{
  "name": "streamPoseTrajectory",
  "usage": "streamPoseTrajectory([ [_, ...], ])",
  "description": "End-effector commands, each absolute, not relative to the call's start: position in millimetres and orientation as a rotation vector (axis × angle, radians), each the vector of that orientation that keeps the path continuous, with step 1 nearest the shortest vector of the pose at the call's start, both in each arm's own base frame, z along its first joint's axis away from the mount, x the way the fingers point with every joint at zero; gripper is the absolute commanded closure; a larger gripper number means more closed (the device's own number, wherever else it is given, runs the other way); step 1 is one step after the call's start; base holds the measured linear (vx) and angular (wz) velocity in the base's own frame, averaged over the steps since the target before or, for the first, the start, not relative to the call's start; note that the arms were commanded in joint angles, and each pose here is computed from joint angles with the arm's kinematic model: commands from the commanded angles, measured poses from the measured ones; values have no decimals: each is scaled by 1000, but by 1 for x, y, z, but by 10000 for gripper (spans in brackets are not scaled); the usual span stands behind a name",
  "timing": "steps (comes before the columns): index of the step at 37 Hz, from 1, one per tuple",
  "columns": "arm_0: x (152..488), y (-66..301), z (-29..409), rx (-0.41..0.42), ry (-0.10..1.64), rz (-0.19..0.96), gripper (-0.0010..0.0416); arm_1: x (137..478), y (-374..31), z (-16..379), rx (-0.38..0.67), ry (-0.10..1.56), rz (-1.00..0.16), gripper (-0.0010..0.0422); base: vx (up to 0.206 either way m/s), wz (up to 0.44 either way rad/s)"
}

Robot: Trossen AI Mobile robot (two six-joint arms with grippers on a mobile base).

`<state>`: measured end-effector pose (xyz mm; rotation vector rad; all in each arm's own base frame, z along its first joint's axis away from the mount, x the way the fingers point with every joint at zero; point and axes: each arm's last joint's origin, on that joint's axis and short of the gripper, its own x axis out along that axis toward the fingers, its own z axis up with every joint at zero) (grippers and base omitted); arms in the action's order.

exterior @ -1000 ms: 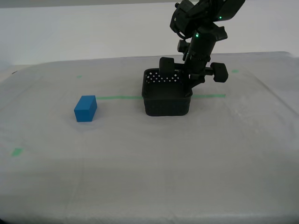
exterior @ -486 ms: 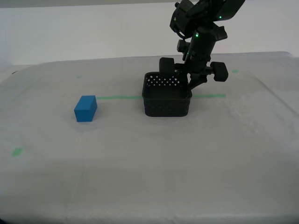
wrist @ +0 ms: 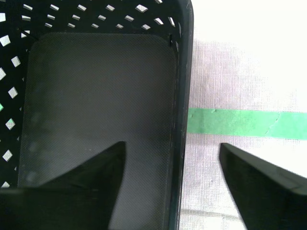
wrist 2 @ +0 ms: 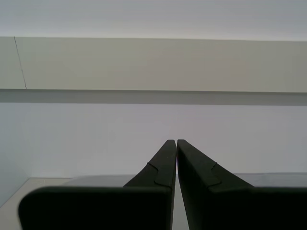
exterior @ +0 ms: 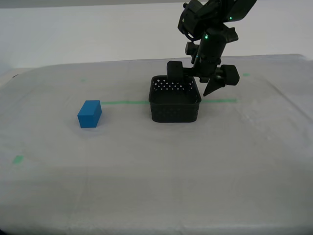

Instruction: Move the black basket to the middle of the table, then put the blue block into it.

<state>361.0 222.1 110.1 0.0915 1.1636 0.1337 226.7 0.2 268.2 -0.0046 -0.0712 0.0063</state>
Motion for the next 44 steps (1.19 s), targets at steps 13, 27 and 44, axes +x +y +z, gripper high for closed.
streamPoseTrajectory([
  [13, 359, 222, 110, 64, 1181, 147, 27, 227, 0, 269, -3, -75, 6, 412, 0, 0],
  [27, 358, 223, 117, 51, 1168, 166, 3, 227, 0, 269, -3, -75, 7, 412, 0, 0],
  [44, 344, 214, 164, 15, 1158, 192, 5, 227, 0, 269, -3, -75, 6, 412, 0, 0],
])
